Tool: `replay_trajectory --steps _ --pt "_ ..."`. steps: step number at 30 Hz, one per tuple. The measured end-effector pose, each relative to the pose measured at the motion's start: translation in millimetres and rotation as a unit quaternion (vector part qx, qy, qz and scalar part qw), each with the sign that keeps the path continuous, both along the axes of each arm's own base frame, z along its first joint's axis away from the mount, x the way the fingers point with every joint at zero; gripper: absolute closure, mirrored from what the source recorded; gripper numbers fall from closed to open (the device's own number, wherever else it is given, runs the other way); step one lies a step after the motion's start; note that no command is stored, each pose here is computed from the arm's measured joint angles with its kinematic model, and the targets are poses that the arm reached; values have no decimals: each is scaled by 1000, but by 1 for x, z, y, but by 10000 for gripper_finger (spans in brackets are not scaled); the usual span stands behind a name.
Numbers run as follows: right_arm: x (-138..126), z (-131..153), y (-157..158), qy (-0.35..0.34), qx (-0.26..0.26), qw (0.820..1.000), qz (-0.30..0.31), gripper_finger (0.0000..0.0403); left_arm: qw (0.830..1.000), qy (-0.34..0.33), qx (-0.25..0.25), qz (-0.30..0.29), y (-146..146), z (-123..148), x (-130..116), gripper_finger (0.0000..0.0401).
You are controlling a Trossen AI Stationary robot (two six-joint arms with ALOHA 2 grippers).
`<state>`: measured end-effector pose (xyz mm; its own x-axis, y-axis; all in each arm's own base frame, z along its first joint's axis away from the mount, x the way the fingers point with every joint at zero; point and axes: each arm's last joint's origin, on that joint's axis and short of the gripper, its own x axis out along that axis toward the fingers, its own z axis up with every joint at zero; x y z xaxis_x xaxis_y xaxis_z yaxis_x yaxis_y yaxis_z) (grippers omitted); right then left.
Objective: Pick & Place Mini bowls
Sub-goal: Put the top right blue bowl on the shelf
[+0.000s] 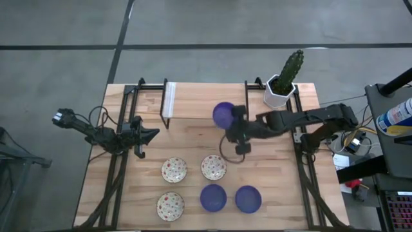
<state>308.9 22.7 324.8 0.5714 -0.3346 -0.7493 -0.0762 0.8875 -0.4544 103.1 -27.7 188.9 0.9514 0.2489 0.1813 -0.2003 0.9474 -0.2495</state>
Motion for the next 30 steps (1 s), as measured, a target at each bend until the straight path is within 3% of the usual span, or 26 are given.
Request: replay_trajectory --steps 7,17,30 --pt "3 -4 -47 3 49 998 -44 394 1000 0 0 0 0 0 0 401" --pt "15 -29 -101 36 70 993 -94 394 1000 0 0 0 0 0 0 401" --pt "15 -29 -113 42 82 991 -96 394 1000 0 0 0 0 0 0 401"
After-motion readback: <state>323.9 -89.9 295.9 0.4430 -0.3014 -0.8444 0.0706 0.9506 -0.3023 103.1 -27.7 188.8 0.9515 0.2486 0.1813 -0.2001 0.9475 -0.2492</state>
